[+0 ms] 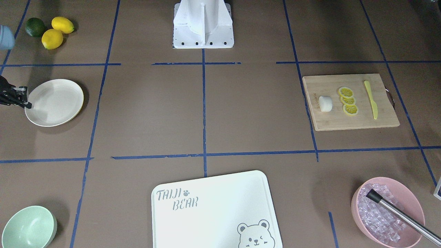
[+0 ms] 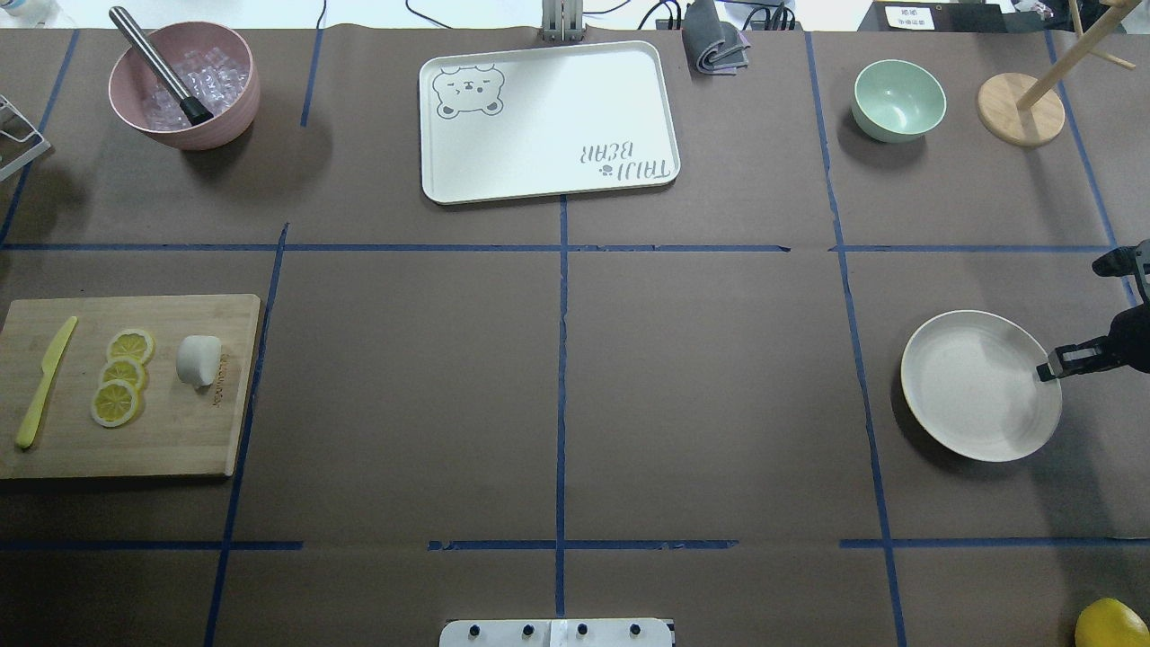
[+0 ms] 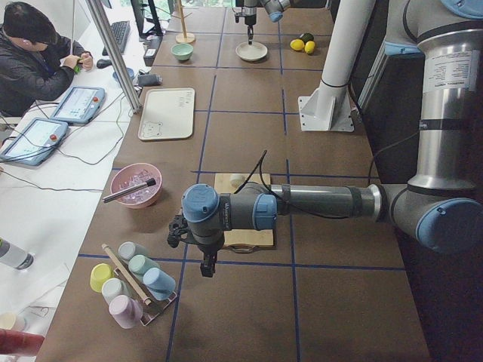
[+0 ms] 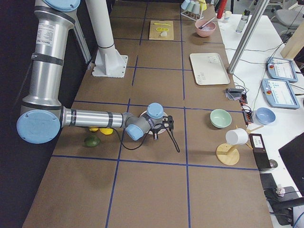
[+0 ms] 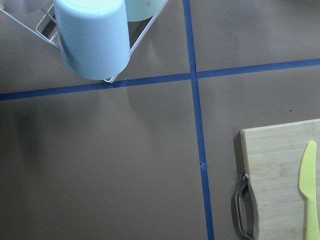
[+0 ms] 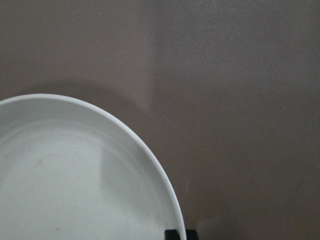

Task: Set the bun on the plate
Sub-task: 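Slide the white plate with the right gripper toward the table center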

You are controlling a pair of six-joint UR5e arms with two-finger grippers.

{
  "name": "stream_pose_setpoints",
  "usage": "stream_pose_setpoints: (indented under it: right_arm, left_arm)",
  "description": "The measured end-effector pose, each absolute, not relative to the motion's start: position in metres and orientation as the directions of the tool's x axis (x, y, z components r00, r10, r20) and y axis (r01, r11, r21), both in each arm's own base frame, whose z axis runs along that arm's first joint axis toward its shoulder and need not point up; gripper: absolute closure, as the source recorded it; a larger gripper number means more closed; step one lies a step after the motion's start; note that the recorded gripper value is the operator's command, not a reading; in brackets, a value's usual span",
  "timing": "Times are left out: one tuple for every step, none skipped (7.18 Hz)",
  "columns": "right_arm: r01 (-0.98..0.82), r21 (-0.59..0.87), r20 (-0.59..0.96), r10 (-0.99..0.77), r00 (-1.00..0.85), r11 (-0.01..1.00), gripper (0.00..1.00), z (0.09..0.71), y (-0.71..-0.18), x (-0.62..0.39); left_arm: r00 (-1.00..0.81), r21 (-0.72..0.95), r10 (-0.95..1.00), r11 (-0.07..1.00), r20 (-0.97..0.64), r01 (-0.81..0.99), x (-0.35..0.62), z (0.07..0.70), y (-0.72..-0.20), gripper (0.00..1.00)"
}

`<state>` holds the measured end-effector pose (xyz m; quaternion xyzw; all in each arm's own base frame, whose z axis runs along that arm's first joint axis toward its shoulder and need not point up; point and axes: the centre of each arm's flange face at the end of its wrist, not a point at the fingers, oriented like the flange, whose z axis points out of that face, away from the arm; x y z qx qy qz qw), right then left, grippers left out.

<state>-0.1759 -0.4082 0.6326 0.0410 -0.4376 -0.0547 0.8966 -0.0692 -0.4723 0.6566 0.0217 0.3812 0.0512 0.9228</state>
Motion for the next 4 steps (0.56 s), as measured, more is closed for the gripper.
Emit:
stream_pose_setpoints:
  right_arm:
    - [0.047,0.142,0.799,-0.142,0.585,0.989,1.00,0.605,-0.420,-0.185]
    - [0.029,0.167,0.821,-0.156,0.549,0.985,0.99,0.572,-0.433,-0.196]
    - [0.023,0.219,0.838,-0.200,0.507,0.975,0.98,0.534,-0.445,-0.212]
    - [0.034,0.284,0.846,-0.267,0.461,0.958,0.98,0.491,-0.459,-0.239]
  left_arm:
    - [0.704,0.079,0.111,0.994,-0.701,-0.078,-0.069,0.657,-0.472,0.00]
    - [0.704,0.079,0.111,0.994,-0.701,-0.078,-0.069,0.656,-0.472,0.00]
    - [0.704,0.080,0.111,0.994,-0.701,-0.078,-0.069,0.656,-0.472,0.00]
    - [0.704,0.080,0.111,0.994,-0.701,-0.078,-0.069,0.656,-0.472,0.00]
